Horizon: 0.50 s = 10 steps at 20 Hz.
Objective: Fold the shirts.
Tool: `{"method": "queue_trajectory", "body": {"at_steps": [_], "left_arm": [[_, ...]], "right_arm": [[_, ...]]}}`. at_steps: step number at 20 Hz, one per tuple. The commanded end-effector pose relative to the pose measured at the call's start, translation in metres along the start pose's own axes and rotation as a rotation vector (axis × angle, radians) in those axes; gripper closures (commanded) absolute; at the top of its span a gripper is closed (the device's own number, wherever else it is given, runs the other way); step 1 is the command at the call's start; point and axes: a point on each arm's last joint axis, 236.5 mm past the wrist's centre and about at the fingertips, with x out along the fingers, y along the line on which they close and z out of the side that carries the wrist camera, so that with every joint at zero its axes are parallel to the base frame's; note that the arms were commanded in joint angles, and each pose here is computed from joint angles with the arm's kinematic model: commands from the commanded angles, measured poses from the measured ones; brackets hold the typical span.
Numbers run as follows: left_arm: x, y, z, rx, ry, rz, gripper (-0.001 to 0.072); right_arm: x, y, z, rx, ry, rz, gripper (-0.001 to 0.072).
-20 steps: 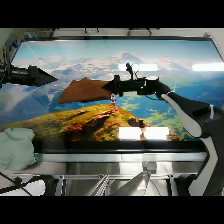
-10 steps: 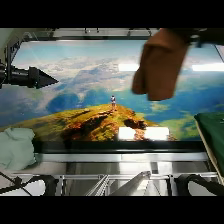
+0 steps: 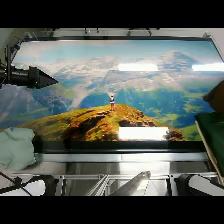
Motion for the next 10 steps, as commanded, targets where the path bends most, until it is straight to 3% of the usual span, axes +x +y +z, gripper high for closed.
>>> {"method": "queue_trajectory", "body": {"at_steps": [1,3,6,10], "left_arm": [[0.000,0.004,0.006,-0.001,-0.027,0.016,0.0707],[0.000,0.005,0.008,-0.001,-0.034,0.021,0.0707],[0.000,0.007,0.012,-0.001,-0.052,0.032,0.0707],[0.006,0.001,0.009,0.010,-0.033,0.020,0.0706]], "right_arm": [[0.027,-0.008,0.038,-0.069,-0.043,0.121,0.0688],[0.021,0.016,0.065,-0.147,-0.114,0.213,0.0688],[0.000,0.028,0.084,-0.208,-0.170,0.203,0.0688],[-0.005,0.030,0.042,-0.135,0.018,0.205,0.0688]]}}
